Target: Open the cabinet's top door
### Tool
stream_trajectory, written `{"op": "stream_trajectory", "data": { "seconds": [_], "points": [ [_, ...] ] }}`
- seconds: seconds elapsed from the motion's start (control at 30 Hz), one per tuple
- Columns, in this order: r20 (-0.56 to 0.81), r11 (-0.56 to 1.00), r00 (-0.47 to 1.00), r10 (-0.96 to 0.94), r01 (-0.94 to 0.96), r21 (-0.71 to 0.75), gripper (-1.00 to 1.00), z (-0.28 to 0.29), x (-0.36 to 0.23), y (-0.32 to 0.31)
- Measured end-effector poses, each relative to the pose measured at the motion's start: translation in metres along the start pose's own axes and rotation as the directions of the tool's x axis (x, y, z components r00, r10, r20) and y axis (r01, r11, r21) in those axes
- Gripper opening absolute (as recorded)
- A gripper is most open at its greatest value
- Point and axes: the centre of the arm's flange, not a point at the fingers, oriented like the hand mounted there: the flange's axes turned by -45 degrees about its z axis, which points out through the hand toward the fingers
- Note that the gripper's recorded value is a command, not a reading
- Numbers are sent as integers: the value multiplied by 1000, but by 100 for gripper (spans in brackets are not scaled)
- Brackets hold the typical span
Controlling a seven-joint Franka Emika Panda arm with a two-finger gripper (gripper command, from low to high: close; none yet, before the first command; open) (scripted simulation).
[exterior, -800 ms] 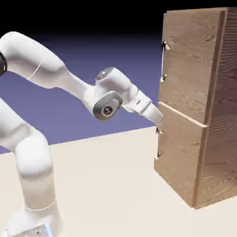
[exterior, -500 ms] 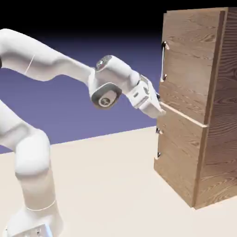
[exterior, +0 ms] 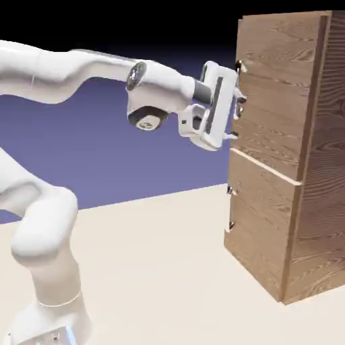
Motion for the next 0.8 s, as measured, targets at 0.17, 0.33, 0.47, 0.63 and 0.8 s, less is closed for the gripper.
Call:
{"op": "stream_trajectory", "data": {
  "seconds": [0.17, 0.33, 0.47, 0.63, 0.8],
  "points": [
    [-1, 964, 966, 257, -256, 71, 0, -8, -7, -12],
    [34, 861, 870, 492, -492, 132, 0, -13, -19, -21],
    [82, 736, 753, 653, -656, 165, 0, -14, -32, -26],
    [158, 541, 567, 809, -822, 179, 0, -12, -52, -29],
    [237, 316, 346, 908, -936, 157, 0, -6, -75, -30]
  ]
}}
